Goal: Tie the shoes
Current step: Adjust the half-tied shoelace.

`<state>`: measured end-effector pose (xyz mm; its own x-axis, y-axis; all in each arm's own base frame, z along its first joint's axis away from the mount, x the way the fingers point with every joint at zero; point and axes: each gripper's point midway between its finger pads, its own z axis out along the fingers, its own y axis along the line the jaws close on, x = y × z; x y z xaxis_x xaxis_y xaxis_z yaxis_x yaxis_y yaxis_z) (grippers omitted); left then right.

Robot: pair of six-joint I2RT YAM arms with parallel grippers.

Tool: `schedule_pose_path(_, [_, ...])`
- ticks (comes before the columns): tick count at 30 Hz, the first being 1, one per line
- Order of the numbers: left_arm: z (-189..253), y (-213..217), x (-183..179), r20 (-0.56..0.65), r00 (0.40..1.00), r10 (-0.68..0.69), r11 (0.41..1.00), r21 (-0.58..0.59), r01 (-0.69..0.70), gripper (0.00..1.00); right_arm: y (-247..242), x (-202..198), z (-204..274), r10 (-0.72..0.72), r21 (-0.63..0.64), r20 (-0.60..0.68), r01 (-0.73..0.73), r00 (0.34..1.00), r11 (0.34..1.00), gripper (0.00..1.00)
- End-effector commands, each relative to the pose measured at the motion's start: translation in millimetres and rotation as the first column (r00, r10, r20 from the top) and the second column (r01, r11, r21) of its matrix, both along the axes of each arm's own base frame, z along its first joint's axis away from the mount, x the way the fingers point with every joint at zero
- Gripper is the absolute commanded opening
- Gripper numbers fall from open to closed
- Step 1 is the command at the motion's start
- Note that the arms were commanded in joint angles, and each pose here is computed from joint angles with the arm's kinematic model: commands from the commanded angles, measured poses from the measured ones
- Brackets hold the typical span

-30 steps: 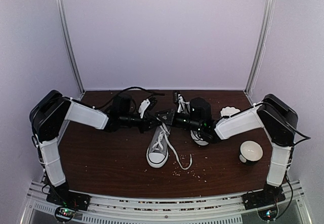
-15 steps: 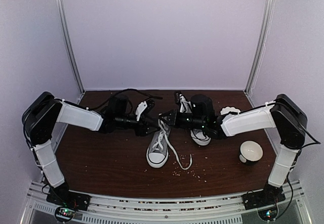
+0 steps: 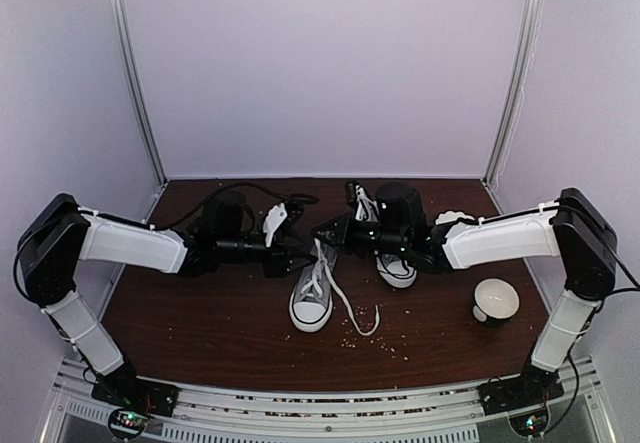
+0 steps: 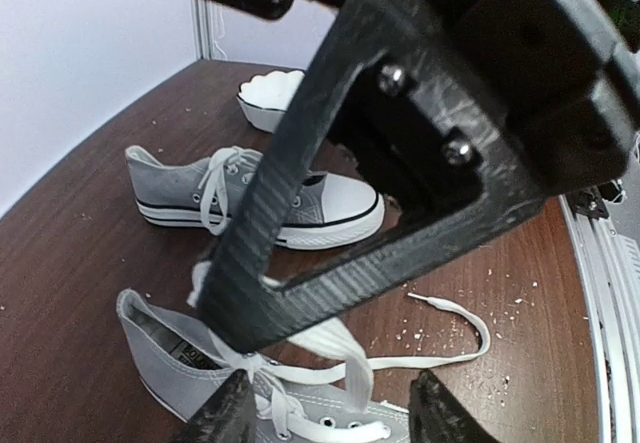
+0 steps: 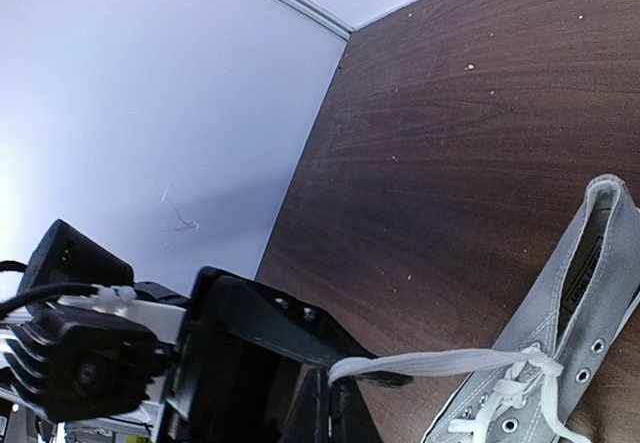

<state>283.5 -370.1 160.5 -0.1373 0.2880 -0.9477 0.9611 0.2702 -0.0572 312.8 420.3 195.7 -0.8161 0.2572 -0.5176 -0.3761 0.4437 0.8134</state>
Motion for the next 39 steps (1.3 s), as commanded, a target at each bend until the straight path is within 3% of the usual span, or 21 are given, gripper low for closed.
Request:
schedule_pose_path(1, [-4.0,-12.9,10.8,-0.031,0.999,0.007,1.0,-0.022,-0.008,0.56,0.8,6.3,7.9,-0.062,0.056,0.005,0.062,0.998,0.997,0.0])
schedule_pose_path(7, [-3.9,-22.2,11.1,-0.039,0.999,-0.018,0.999,-0.039,0.016,0.55,3.1,6.2,3.9,-0.066,0.068,0.0,0.066,0.998,0.995,0.0])
schedule_pose_path(9, [-2.7,-26.6,13.8,-0.049,0.998,-0.024,0.999,-0.048,0.021,0.43,3.1,6.3,3.5,-0.065,0.069,0.0,0.065,0.998,0.995,0.0])
schedule_pose_path(13, [-1.6,-27.2,14.3,-0.063,0.998,-0.019,0.998,-0.06,0.015,0.05,2.1,5.6,1.1,-0.064,0.065,0.002,0.064,0.998,0.996,0.0])
schedule_pose_path(14, [-2.8,-25.3,13.6,-0.063,0.998,-0.013,0.999,-0.053,0.01,0.0,1.7,5.5,0.9,-0.064,0.064,0.005,0.063,0.998,0.996,0.0])
schedule_pose_path(16, [-10.5,-18.7,11.8,-0.071,0.997,0.004,1.0,-0.001,-0.004,0.0,2.0,5.8,1.7,-0.057,0.067,0.017,0.056,0.998,0.996,0.0])
schedule_pose_path(19, [-40.9,0.2,7.5,-0.086,0.996,0.028,0.981,0.196,-0.011,0.0,8.9,2.9,-0.8,-0.012,0.071,0.048,0.009,0.999,0.997,0.0])
schedule_pose_path(25, [-82.1,39.3,20.0,-0.032,0.995,0.093,0.844,0.533,-0.062,0.0,12.7,7.1,-19.4,-0.004,0.091,0.072,-0.003,0.997,0.996,0.0])
schedule_pose_path(32, [-86.7,48.7,15.4,-0.046,0.998,0.05,0.79,0.613,-0.011,0.0,2.5,12.7,-23.3,-0.046,0.057,0.105,0.04,0.993,0.998,0.0])
schedule_pose_path(39, [-106.8,40.6,7.2,-0.119,0.993,-0.012,0.783,0.617,0.084,0.0,-4.7,10.2,-37.4,-0.031,-0.032,0.117,0.035,0.993,0.999,0.0])
